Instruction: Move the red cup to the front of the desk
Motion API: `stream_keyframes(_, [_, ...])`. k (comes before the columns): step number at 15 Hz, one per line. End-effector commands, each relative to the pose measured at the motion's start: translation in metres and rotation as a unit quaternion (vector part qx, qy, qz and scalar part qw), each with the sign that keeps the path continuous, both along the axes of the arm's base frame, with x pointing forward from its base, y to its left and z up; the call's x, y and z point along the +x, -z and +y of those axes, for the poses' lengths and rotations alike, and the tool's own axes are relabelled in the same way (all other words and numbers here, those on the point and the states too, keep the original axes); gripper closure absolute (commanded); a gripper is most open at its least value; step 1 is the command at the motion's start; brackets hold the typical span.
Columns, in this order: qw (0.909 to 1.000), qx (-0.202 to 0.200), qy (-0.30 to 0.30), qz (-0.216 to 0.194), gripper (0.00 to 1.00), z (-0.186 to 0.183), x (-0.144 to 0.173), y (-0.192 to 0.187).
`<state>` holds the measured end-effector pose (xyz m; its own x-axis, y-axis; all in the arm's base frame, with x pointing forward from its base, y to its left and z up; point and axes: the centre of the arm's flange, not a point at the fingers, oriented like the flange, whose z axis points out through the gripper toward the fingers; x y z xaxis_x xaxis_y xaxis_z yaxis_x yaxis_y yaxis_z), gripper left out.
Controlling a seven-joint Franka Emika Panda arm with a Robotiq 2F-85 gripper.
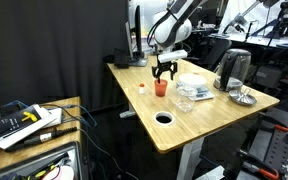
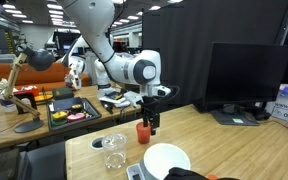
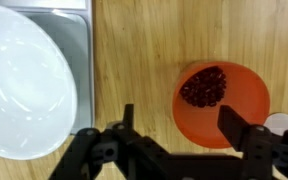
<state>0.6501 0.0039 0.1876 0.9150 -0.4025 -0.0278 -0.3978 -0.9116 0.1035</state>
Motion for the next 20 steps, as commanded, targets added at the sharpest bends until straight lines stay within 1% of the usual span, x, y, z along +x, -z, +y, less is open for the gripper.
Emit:
stream_keyframes(1, [0.9997, 0.004, 0.008, 0.022, 0.29, -0.002, 0.014, 0.010])
stream_keyframes(2, [0.9996, 0.003, 0.009, 0.027, 0.33, -0.002, 0.013, 0.015])
stream_keyframes(3, [0.9995, 0.002, 0.009, 0.032, 0.33, -0.002, 0.012, 0.019])
stream_keyframes(4, [0.9993, 0.003, 0.010, 0.037, 0.49, -0.003, 0.012, 0.024])
stream_keyframes(5, [0.9991, 0.002, 0.010, 0.042, 0.58, -0.003, 0.011, 0.027])
stream_keyframes(6, [0.9989, 0.002, 0.010, 0.045, 0.59, -0.003, 0.011, 0.029])
stream_keyframes(7, [0.9988, 0.002, 0.010, 0.047, 0.66, -0.004, 0.010, 0.031])
stream_keyframes(8, [0.9988, 0.002, 0.010, 0.047, 0.74, -0.004, 0.011, 0.031])
stream_keyframes(9, [0.9988, 0.002, 0.010, 0.048, 0.80, -0.004, 0.011, 0.031])
stream_keyframes(10, [0.9989, 0.001, 0.010, 0.047, 0.88, -0.005, 0.012, 0.031])
stream_keyframes(12, [0.9990, 0.002, 0.011, 0.044, 0.99, -0.005, 0.013, 0.029])
stream_keyframes(14, [0.9993, 0.004, 0.016, 0.033, 1.00, -0.005, 0.015, 0.022])
stream_keyframes(15, [0.9994, 0.005, 0.017, 0.030, 0.97, -0.005, 0.016, 0.020])
stream_keyframes(17, [0.9994, 0.015, 0.023, 0.020, 1.00, -0.006, 0.017, 0.010])
stream_keyframes(20, [0.9990, 0.025, 0.031, 0.018, 0.99, -0.007, 0.018, 0.007])
